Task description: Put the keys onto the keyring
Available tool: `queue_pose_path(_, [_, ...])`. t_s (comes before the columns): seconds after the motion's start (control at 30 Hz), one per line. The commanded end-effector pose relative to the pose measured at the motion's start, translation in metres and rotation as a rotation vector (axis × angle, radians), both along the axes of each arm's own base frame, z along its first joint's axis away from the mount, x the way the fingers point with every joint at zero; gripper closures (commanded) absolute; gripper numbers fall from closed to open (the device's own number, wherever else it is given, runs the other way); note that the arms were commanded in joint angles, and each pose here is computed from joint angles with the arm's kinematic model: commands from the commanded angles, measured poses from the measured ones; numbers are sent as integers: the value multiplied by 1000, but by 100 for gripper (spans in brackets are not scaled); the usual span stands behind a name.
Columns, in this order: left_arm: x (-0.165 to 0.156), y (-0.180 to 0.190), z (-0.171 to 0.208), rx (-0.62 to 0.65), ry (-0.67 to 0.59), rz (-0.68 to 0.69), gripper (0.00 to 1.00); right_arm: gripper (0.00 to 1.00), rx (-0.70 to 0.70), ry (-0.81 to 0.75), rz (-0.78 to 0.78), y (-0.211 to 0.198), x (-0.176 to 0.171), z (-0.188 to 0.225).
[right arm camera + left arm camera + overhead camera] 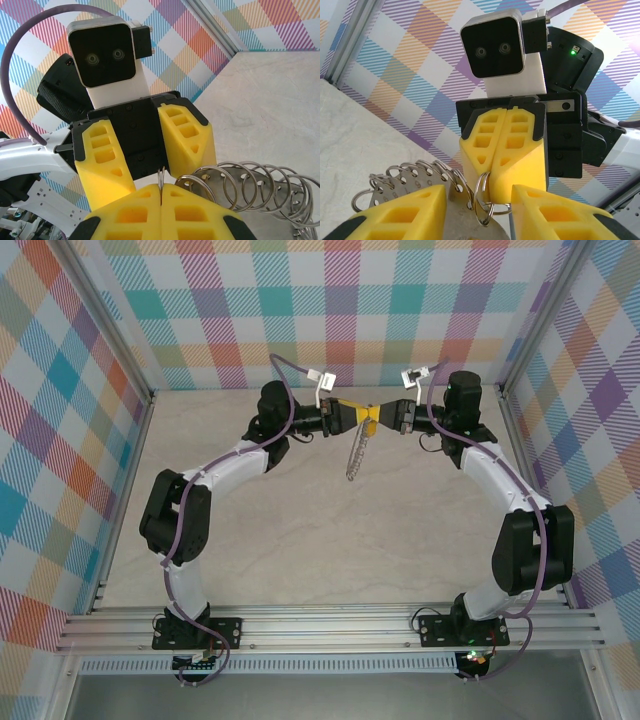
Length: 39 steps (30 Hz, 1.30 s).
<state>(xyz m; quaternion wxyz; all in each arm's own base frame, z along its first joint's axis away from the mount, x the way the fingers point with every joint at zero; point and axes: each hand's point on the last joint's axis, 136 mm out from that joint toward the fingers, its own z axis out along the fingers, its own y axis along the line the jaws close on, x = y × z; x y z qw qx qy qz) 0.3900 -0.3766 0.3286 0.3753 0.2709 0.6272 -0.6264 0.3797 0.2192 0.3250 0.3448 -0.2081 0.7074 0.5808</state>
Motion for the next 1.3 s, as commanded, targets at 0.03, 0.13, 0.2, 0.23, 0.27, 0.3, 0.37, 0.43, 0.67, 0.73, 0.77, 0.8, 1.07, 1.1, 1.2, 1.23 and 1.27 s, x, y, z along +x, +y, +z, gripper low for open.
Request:
queue_pose_path(0.03, [-7,-5,21,-37,-67,-24,69,100,12,-26,36,3,-3,0])
queue_pose_path(0.13, [-8,-5,22,-45,-70,-24,70,100,11,-23,38,4,-3,-2])
queue_pose_path(0.2, [-7,-5,23,-48,-68,-20,70,100,10,-19,43,4,-3,-3])
queue_pose_path(0.23, [-7,-5,24,-50,-69,-17,70,100,10,-19,43,4,-3,-3])
queue_pose_path(0.27, [-6,-4,23,-50,-68,-15,71,100,9,-14,44,5,-3,-4])
queue_pose_path(0.3, [-6,-5,24,-51,-69,-13,72,100,7,-14,44,5,-3,-5])
queue_pose_path(0.37, [-6,-4,24,-53,-69,-10,79,100,5,-12,44,4,-4,-6])
queue_pose_path(0.43, [-6,-4,26,-56,-71,-8,88,100,4,-14,44,4,-4,-6])
queue_pose_path(0.67, [-9,-5,26,-59,-72,-20,100,100,4,-18,37,4,-3,-3])
queue_pose_path(0.73, [-8,-4,26,-67,-70,-16,100,97,4,-16,33,4,-3,-3])
queue_pose_path(0.77, [-7,-4,27,-75,-70,-10,100,86,4,-13,25,3,-2,-4])
queue_pose_path(0.8, [-7,-3,29,-84,-70,-5,100,75,5,-13,20,3,-2,-4])
queue_pose_path(1.07, [-2,2,35,-137,-65,41,100,61,8,-5,9,2,-6,-11])
queue_pose_path(1.1, [-2,2,36,-140,-67,41,100,60,8,-6,6,2,-6,-11])
queue_pose_path(1.2, [-1,4,36,-146,-60,56,100,59,7,-8,-9,0,-8,-13])
queue_pose_path(1.23, [0,4,35,-147,-59,58,100,59,9,-8,-12,0,-8,-14])
queue_pose_path(1.27, [1,5,36,-149,-56,65,100,58,12,-10,-15,0,-9,-13])
